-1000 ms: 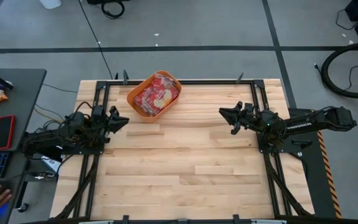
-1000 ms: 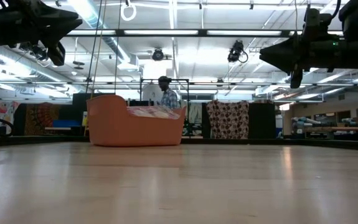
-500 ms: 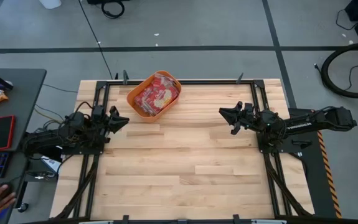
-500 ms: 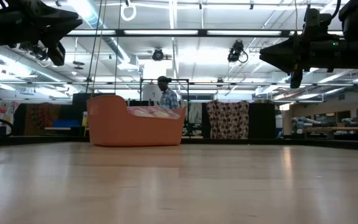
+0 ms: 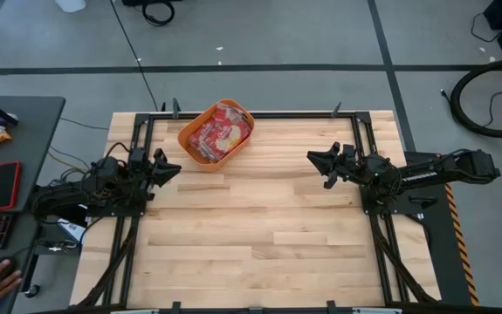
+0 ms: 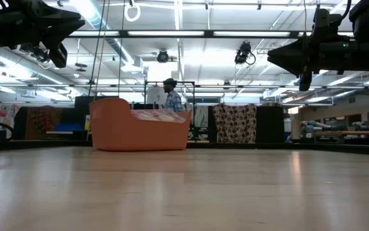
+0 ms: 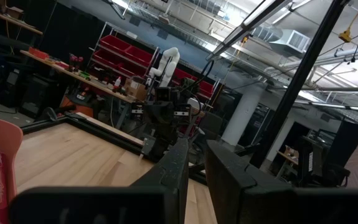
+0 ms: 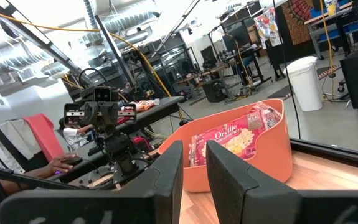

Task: Sort popcorn bags into baskets
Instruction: Return to Home Position

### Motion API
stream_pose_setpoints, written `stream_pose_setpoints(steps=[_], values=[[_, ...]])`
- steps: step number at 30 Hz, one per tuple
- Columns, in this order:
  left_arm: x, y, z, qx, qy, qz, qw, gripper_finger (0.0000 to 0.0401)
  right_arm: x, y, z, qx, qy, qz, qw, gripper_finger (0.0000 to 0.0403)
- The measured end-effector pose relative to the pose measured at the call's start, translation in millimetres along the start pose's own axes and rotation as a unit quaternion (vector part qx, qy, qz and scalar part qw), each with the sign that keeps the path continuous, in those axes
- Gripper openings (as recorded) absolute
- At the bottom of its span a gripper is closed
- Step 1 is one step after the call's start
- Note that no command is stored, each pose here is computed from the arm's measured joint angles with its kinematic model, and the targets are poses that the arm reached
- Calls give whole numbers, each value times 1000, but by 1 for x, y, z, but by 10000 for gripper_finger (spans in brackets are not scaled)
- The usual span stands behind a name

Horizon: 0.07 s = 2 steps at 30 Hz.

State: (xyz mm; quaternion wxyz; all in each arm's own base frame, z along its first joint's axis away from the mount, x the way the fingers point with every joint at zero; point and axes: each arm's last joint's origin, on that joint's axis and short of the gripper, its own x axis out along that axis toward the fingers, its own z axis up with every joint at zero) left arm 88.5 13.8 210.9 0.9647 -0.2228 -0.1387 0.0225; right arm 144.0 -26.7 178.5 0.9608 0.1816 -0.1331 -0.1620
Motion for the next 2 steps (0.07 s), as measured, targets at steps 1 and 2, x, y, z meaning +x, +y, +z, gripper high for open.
stream_pose_setpoints(steps=[1,2], values=[[0,0,0,0,0,0,1000,57,0,0,0,0,0,0,1000,75],[0,0,0,0,0,0,1000,57,0,0,0,0,0,0,1000,75]])
